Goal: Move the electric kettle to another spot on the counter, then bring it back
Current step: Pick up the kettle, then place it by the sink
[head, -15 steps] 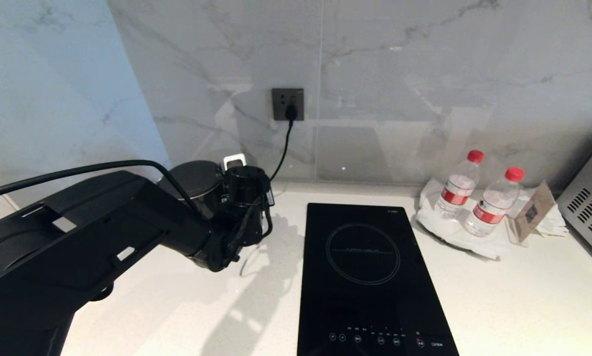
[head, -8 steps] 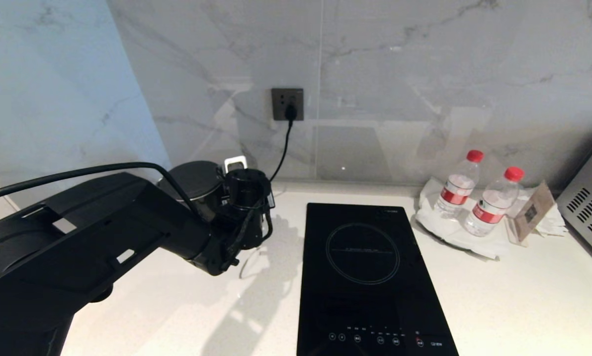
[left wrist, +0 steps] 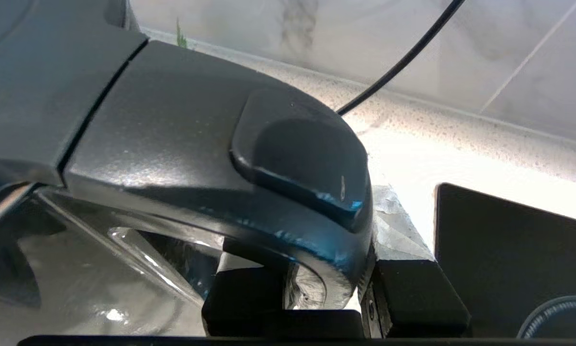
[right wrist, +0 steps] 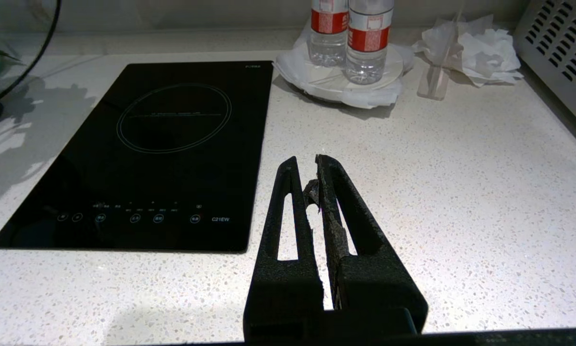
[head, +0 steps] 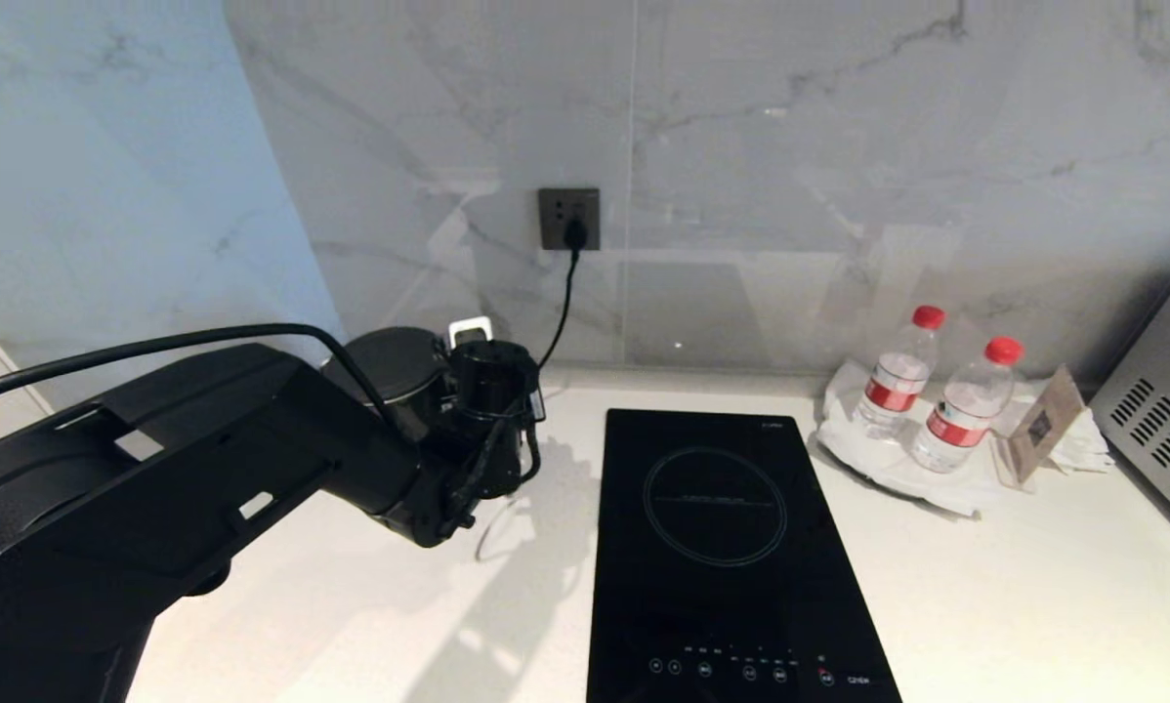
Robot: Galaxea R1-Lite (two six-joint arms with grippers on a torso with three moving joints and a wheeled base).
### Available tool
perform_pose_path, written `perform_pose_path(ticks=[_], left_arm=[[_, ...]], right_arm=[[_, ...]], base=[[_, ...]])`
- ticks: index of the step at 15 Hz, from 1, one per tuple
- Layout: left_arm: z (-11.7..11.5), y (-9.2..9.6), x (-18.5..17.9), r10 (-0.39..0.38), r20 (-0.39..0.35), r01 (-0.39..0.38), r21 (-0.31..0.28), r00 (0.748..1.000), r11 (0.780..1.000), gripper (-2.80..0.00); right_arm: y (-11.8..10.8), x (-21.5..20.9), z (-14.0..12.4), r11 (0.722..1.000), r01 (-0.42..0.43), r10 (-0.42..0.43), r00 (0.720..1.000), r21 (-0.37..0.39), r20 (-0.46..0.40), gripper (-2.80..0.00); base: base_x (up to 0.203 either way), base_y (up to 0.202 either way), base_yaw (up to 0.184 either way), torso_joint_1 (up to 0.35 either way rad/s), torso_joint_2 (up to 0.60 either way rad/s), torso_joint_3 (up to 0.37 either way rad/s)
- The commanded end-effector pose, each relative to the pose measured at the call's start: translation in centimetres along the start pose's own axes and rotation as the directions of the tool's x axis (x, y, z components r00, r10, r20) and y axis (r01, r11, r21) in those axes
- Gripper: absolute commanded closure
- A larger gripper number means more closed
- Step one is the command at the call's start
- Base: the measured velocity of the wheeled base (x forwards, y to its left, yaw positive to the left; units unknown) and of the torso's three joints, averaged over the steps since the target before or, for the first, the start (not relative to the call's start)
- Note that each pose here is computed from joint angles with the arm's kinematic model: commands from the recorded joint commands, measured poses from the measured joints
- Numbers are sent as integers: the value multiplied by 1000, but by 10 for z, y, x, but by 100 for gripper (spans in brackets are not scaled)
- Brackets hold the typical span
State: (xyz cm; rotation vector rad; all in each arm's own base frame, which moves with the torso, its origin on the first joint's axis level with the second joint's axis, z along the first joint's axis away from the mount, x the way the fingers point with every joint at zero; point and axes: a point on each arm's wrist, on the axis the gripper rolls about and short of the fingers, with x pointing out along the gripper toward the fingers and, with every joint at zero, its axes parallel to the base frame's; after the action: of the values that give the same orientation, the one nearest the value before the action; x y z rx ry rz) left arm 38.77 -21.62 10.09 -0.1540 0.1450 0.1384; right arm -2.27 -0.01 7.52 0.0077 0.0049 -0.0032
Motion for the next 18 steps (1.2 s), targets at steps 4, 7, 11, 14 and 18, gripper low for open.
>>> perform_pose_path(ticks=[4,7,11,14,18], left_arm=[[1,0,0,3,13,-3,-8,1000,1000,0],[-3,-1,2,4,9,-4,4,1000,1000,0],[9,-4,6,26,48,-26,2,999,1000,0],[25,0,-5,29,68,-29,-4,997,1000,0],[39,17,-47,-4,40,3,28,999,1000,0]], right_arm=[[0,0,0,1000,0,0,1000,0,0,0],[0,0,0,1000,0,0,1000,0,0,0],[0,0,0,1000,0,0,1000,0,0,0],[0,0,0,1000,0,0,1000,0,0,0],[0,0,0,1000,0,0,1000,0,0,0]], base=[[0,0,0,2,5,196],[0,0,0,-1,0,76],[0,0,0,1,1,9],[0,0,0,0,0,0],[0,0,0,0,0,0]])
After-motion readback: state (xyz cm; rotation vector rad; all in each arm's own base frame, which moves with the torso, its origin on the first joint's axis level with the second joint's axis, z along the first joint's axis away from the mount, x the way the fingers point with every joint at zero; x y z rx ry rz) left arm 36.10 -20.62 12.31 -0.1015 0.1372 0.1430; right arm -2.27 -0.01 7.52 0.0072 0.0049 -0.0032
